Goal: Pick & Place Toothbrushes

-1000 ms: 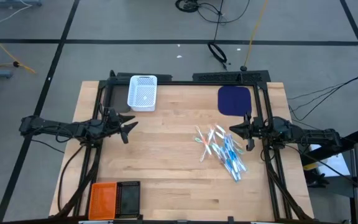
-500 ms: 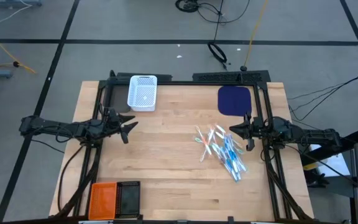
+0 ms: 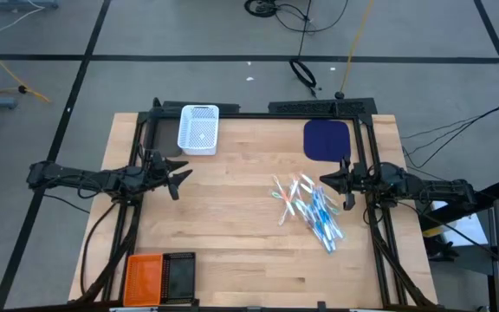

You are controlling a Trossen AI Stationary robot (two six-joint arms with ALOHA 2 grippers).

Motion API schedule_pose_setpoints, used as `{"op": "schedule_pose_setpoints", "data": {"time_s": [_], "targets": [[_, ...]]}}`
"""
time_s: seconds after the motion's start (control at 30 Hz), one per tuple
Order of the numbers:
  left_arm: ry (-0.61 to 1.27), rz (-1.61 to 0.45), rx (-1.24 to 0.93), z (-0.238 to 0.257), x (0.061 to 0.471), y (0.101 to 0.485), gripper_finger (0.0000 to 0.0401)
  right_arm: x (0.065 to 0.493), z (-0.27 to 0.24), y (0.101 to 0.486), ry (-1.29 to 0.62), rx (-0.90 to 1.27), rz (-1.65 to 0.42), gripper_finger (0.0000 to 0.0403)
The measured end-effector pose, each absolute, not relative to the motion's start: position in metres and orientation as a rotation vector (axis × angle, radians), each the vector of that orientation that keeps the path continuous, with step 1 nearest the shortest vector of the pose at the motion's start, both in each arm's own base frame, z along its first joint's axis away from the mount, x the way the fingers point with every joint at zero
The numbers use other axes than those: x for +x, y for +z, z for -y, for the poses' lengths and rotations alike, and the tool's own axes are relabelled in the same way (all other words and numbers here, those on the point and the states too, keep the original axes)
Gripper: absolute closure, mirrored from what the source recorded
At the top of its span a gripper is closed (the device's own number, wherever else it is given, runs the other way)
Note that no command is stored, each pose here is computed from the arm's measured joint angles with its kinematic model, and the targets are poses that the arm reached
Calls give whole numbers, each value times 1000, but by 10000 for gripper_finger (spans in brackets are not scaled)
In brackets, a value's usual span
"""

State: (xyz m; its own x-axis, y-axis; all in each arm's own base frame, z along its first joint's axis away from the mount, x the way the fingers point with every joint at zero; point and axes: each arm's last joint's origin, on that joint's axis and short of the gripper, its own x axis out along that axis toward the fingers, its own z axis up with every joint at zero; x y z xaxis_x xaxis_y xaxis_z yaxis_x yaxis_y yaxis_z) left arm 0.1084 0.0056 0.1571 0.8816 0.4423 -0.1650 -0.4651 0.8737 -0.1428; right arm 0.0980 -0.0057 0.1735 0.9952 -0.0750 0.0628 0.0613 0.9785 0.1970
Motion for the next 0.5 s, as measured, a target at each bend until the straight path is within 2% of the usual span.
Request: {"op": "schedule_pose_setpoints", "data": {"time_s": [0.5], "targets": [[475, -129, -181, -6, 108, 157, 226, 98, 6, 177, -91, 194, 110, 387]]}}
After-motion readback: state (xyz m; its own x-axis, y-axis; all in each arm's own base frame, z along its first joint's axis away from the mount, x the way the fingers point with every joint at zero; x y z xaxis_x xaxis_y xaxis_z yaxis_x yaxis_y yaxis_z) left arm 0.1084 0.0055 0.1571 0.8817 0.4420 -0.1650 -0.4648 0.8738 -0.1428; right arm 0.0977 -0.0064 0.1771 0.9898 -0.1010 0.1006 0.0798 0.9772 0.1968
